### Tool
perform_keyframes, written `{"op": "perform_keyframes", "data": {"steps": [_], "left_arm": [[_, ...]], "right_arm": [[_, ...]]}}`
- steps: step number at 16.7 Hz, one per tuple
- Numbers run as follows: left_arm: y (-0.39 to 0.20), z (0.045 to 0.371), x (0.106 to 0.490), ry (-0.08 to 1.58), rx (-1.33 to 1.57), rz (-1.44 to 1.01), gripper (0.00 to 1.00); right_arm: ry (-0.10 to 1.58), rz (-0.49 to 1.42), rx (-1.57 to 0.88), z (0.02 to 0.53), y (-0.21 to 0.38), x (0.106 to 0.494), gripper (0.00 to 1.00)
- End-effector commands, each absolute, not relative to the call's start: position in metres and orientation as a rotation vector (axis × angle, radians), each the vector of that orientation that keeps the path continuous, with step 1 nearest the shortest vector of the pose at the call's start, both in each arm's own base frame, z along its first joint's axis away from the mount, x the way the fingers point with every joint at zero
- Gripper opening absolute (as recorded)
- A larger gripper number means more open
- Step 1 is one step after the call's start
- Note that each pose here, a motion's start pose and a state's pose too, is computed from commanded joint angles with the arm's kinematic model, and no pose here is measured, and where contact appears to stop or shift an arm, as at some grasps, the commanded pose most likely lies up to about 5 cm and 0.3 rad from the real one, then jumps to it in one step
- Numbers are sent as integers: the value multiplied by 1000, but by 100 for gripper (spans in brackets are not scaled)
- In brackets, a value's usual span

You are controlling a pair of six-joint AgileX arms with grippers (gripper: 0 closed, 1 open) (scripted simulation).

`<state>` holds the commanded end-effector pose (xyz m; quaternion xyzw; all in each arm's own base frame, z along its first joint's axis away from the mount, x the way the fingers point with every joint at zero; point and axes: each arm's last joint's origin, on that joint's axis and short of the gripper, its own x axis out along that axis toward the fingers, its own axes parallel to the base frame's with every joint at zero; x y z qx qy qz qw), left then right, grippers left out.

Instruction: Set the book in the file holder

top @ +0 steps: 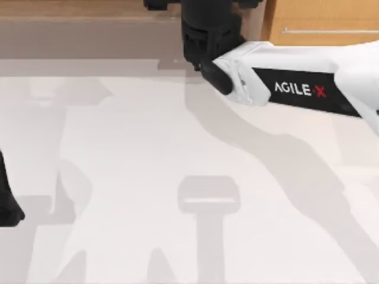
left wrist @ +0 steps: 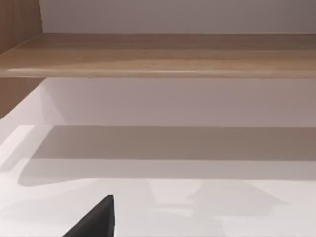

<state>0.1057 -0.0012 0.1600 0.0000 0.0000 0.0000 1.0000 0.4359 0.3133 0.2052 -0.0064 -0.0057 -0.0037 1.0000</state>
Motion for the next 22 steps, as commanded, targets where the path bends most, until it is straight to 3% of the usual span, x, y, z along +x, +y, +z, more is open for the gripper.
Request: {"op": "perform_keyframes", "data": {"steps": [4, 17, 22], "left_arm": [[-1, 160, 106, 0, 0, 0, 100], [-1, 160, 106, 0, 0, 0, 100], [-1, 160, 106, 0, 0, 0, 100]], "right_arm": [[-11, -7, -13, 205, 313, 436, 100], [-11, -7, -13, 205, 313, 436, 2], [-11, -7, -13, 205, 313, 436, 0]]}}
